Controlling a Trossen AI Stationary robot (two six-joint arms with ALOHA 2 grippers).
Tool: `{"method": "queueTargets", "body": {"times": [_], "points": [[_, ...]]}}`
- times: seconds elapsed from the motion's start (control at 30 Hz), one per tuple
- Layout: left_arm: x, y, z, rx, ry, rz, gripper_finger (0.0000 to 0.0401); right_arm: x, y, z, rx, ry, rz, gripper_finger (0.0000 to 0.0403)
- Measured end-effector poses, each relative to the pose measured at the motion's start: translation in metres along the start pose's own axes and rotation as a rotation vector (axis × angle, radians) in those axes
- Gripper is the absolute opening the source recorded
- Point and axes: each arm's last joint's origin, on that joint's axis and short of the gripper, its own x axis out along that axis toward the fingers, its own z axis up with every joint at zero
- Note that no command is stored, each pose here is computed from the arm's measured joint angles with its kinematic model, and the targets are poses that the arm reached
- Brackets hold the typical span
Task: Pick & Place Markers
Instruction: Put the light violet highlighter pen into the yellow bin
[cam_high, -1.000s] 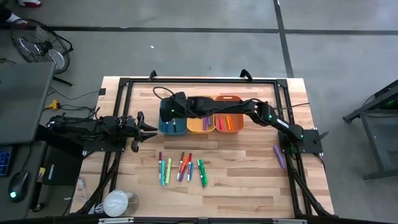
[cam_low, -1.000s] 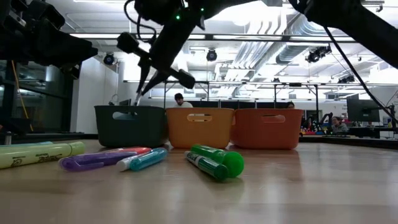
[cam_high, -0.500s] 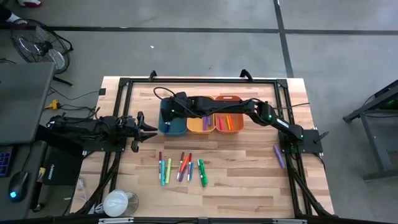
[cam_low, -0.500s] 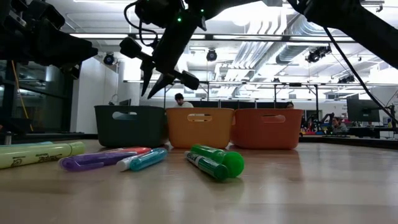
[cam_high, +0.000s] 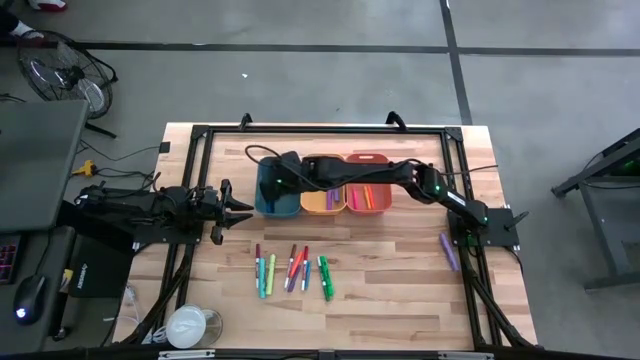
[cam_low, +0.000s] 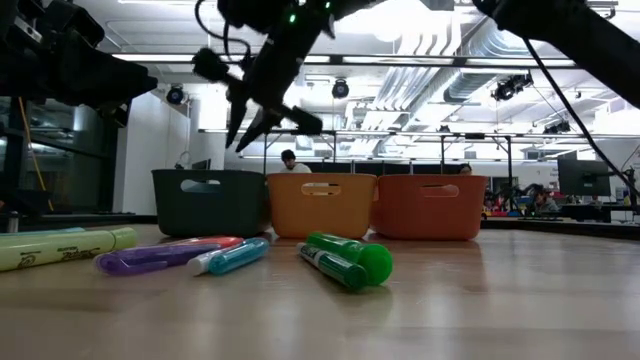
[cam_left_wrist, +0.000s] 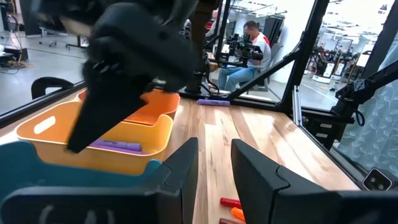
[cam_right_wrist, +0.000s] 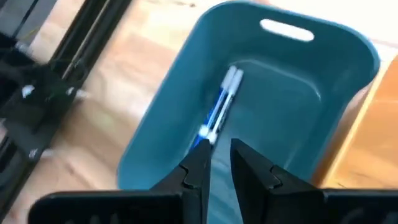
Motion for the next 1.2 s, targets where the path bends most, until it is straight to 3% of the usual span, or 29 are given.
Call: {"method": "queueTargets", "body": {"times": [0.37,0.73,1.07,1.2], "points": [[0.0,0.0,0.0,0.0,0.0,0.0,0.0094,-0.066,0.011,-0.04,-0.189,0.227,-0.069,0.0051],[0.0,0.0,0.0,0.0,0.0,0.0,0.0094,-0.107,-0.002,-0.105,-0.184,0.528,-0.412,0.0051],[0.0,0.0,0.0,0.0,0.0,0.0,0.0094,-0.107,-0.011,-0.149,-0.155,0.698,-0.486,0.0051],[0.0,0.0,0.0,0.0,0.0,0.0,0.0094,-0.105,-0.021,-0.166,-0.123,0.748,-0.453,0.0051]]}}
